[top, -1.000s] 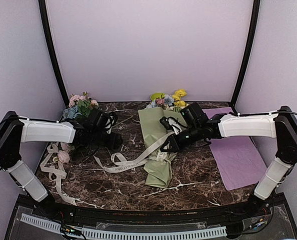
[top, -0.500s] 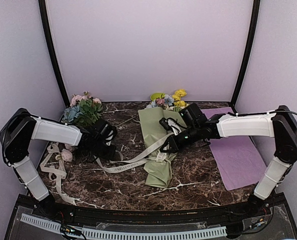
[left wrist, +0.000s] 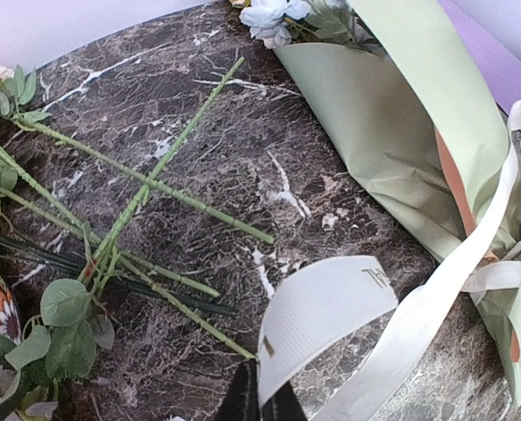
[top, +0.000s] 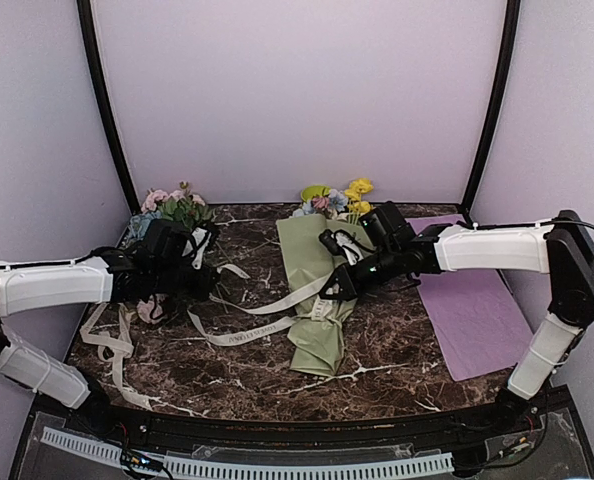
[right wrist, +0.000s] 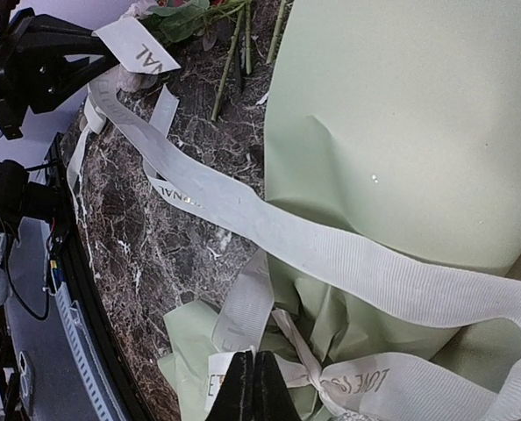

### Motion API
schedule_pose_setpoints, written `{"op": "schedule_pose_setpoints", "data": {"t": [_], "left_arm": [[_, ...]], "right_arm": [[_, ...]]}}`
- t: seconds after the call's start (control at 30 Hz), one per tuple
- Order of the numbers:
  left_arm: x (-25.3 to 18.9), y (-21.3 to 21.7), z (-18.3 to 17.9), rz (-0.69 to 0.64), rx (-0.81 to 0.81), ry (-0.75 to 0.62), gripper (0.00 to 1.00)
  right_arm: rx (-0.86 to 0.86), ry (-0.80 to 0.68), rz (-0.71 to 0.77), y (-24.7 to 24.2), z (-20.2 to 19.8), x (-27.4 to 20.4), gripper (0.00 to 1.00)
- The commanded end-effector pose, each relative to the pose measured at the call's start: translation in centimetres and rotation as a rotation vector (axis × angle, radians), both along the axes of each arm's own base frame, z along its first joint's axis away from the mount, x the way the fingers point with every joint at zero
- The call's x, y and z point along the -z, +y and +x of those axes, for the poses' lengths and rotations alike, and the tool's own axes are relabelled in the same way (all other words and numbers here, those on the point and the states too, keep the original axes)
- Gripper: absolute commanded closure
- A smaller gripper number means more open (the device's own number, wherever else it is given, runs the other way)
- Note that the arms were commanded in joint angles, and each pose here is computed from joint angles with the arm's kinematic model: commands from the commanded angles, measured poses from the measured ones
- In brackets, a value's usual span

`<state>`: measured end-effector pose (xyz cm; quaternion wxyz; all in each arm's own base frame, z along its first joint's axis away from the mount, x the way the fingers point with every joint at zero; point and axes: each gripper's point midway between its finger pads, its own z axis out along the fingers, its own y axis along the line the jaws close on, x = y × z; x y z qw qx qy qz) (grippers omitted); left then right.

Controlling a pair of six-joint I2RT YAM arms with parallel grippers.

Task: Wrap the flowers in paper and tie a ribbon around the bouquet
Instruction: Cross the half-tied ribbon over the folded bouquet.

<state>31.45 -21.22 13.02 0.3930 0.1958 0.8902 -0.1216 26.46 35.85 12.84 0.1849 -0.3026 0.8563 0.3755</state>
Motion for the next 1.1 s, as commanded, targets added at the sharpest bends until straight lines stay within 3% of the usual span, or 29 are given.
{"op": "schedule_pose_setpoints", "data": {"t": [0.0,0.13,0.23,0.3,0.43,0.57,0.8,0.97,1.07], "left_arm": [[-0.6,-0.8,-0.6,0.007,0.086,-0.047,1.0],[-5.1,-4.2,-2.7,-0.074,0.294,-0.195,1.0],[-10.6,-9.2,-7.7,-0.203,0.629,-0.352,1.0],[-13.3,-12.0,-11.6,-0.307,0.855,-0.382,1.0],[-15.1,-16.8,-13.8,-0.395,1.048,-0.369,1.0],[-13.8,-22.4,-16.7,-0.418,1.294,-0.281,1.0],[-9.6,-31.9,-20.5,-0.381,1.55,-0.339,1.0],[-9.1,-36.0,-23.0,-0.421,1.632,-0.492,1.0],[-8.1,-37.1,-22.7,-0.433,1.595,-0.548,1.0]], "right_arm": [[0.01,-0.011,0.029,0.4,0.8,-1.0,1.0],[0.029,-0.014,0.036,0.4,1.4,-1.5,1.0],[0.038,-0.032,0.072,0.9,2.3,-3.0,1.0],[0.044,-0.033,0.093,1.2,3.0,-3.7,1.0],[0.053,-0.028,0.11,2.1,4.2,-4.4,1.0],[0.058,-0.011,0.082,2.3,4.9,-3.7,1.0],[0.019,-0.037,0.063,2.3,4.9,-4.0,1.0],[-0.043,-0.045,0.05,2.0,3.9,-3.9,1.0],[-0.067,-0.05,0.037,1.7,3.4,-3.7,1.0]]}}
